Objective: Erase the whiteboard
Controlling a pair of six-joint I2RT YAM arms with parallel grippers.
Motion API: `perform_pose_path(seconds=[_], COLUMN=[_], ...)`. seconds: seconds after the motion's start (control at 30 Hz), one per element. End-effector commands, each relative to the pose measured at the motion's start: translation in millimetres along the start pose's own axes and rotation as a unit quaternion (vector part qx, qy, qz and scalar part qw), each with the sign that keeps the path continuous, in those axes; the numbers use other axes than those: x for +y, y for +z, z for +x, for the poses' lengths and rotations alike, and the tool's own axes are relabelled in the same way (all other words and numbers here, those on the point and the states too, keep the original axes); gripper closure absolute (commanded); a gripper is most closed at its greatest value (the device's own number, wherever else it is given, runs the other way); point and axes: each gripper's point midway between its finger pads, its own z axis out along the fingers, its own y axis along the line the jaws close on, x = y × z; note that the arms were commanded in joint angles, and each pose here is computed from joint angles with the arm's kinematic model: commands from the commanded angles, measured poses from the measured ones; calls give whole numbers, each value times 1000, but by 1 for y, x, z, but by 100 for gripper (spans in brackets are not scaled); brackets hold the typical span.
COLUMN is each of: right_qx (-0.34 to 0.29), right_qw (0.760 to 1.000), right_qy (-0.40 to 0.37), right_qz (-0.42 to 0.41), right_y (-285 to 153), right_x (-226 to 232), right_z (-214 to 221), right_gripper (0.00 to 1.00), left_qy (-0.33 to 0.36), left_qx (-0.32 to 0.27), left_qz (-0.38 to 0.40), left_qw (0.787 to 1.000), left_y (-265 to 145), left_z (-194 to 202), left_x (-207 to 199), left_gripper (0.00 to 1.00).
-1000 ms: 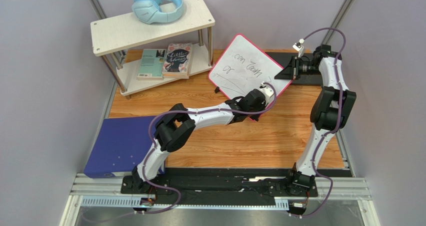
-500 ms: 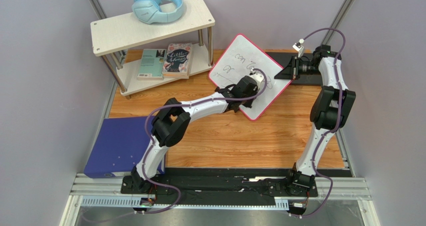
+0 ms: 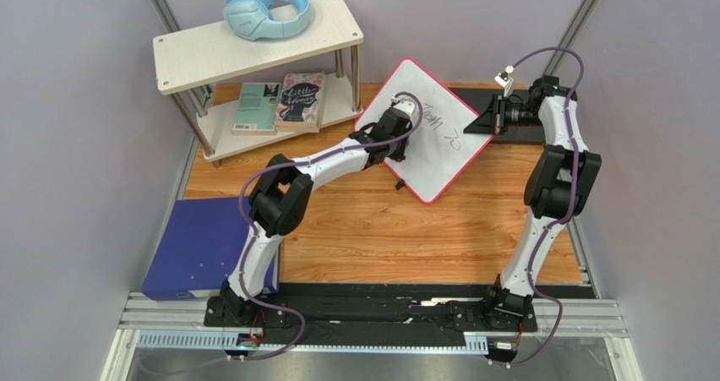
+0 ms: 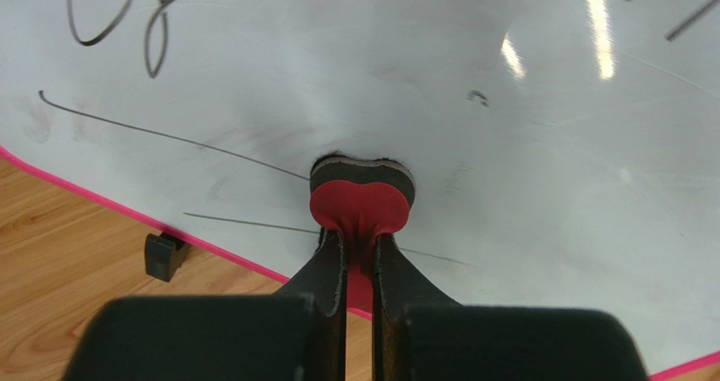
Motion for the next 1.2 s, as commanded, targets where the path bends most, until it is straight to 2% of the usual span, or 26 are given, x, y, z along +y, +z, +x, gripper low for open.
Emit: perform_pose_path(seconds=[0.0,0.17,0.37,0.67,1.17], right_qx=[71,72,73,73,75], right_qw=[997,997,997,997,997], right_qy=[-26,-26,-25,-27,-24], right_qz=[22,21,20,17,10], right_y=[19,20,20,19,20], right_x=[-13,-14,-13,-11,-10], right_z=[31,32,32,33,34], right_gripper=[100,100,100,100,100], left_qy=[-52,-90,-173,-223,-221], left_qx=[24,36,54,45,-3], left_qz=[-34,-38,-23,-26,-66], left_qw=[998,995,983,973,973], left_y=[16,21,33,39,48], left_z=[13,17,21,9,-25], left_x=[32,49,63,80,109], left_gripper=[100,100,100,100,100])
